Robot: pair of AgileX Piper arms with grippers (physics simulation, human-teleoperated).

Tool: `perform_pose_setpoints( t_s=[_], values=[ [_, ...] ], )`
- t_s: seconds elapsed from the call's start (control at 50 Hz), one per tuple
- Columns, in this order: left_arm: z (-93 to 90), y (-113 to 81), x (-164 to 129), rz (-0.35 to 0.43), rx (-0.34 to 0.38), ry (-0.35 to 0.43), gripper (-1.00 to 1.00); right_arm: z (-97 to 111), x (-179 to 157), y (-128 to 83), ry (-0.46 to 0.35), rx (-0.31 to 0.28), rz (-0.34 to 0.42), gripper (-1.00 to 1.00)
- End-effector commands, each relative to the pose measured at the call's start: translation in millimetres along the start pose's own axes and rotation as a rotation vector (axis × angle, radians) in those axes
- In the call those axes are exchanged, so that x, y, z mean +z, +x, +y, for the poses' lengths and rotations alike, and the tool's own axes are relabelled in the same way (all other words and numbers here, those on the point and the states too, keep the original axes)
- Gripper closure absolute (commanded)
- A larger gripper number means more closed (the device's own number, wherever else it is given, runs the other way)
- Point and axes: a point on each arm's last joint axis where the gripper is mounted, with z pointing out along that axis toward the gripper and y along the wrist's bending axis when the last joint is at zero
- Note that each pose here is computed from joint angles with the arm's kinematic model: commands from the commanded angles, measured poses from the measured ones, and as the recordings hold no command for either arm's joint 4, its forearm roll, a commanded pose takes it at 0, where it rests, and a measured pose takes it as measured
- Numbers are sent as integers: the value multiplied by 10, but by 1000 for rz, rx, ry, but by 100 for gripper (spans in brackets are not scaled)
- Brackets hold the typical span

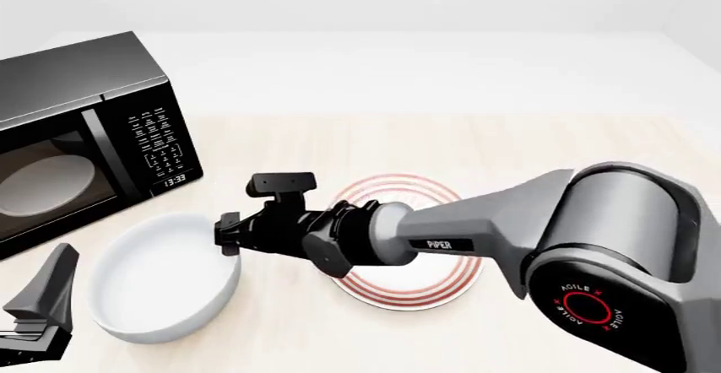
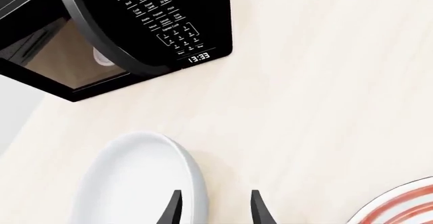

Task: Put the white bowl to the right of the plate.

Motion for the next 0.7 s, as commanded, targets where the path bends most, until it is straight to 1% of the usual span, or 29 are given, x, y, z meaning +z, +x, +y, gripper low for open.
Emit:
perform_pose_setpoints(
  t_s=[0.02,0.48,0.7],
  values=[
    [0,0,0,0,0,0,-100,-1,29,55,-4,6,3,-100],
    [0,0,0,0,0,0,-100,65,90,193,-27,16,9,-100],
    [0,0,0,0,0,0,-100,34,131,252,-28,29,10,-100]
  ],
)
